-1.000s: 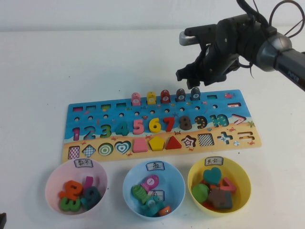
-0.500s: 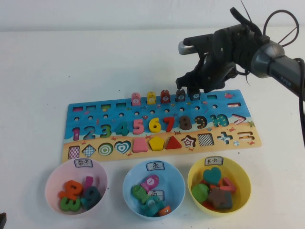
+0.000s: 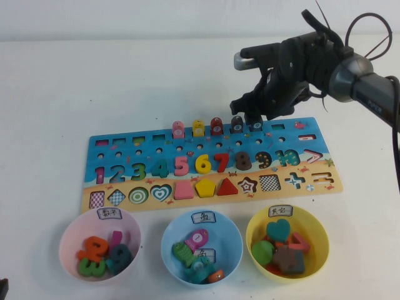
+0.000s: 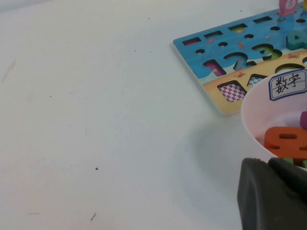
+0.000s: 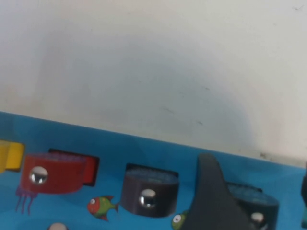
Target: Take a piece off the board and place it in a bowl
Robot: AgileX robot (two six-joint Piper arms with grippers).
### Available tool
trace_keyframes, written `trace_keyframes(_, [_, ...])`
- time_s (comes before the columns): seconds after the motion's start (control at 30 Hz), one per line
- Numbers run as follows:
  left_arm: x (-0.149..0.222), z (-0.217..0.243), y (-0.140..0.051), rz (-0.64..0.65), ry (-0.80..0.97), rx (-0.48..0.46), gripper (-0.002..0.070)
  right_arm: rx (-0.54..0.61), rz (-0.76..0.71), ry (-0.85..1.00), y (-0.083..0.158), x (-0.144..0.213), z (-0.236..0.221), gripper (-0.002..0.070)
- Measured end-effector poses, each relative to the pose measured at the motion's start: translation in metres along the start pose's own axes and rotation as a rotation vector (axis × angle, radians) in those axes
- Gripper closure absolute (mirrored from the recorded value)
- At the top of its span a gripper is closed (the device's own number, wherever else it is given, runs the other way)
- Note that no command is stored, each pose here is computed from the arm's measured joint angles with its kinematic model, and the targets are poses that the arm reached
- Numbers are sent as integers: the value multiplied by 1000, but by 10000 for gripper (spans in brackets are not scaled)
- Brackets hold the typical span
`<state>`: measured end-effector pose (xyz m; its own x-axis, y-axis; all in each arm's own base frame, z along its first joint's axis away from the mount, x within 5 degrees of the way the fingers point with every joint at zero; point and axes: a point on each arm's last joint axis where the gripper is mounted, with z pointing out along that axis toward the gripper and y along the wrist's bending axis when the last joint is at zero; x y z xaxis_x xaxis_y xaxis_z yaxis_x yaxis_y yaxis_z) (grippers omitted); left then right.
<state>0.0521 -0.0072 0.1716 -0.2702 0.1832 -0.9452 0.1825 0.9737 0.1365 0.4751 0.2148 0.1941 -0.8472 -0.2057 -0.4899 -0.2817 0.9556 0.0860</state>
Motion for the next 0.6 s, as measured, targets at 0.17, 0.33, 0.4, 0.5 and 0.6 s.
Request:
trace_keyframes(0.17, [0, 0, 0, 0, 0, 0, 679, 1, 0, 9, 0, 2, 4, 323])
trace_keyframes(0.33, [0, 0, 0, 0, 0, 0, 680, 1, 1, 18, -1, 4, 9, 323])
trace_keyframes(0.4, [0, 0, 0, 0, 0, 0, 680, 1, 2, 16, -1, 4, 9, 323])
trace_keyframes(0.5, [0, 0, 0, 0, 0, 0, 680, 1, 2, 17, -1, 4, 9, 334])
trace_keyframes(0.6, [0, 0, 0, 0, 0, 0, 679, 1, 2, 17, -1, 4, 9, 372])
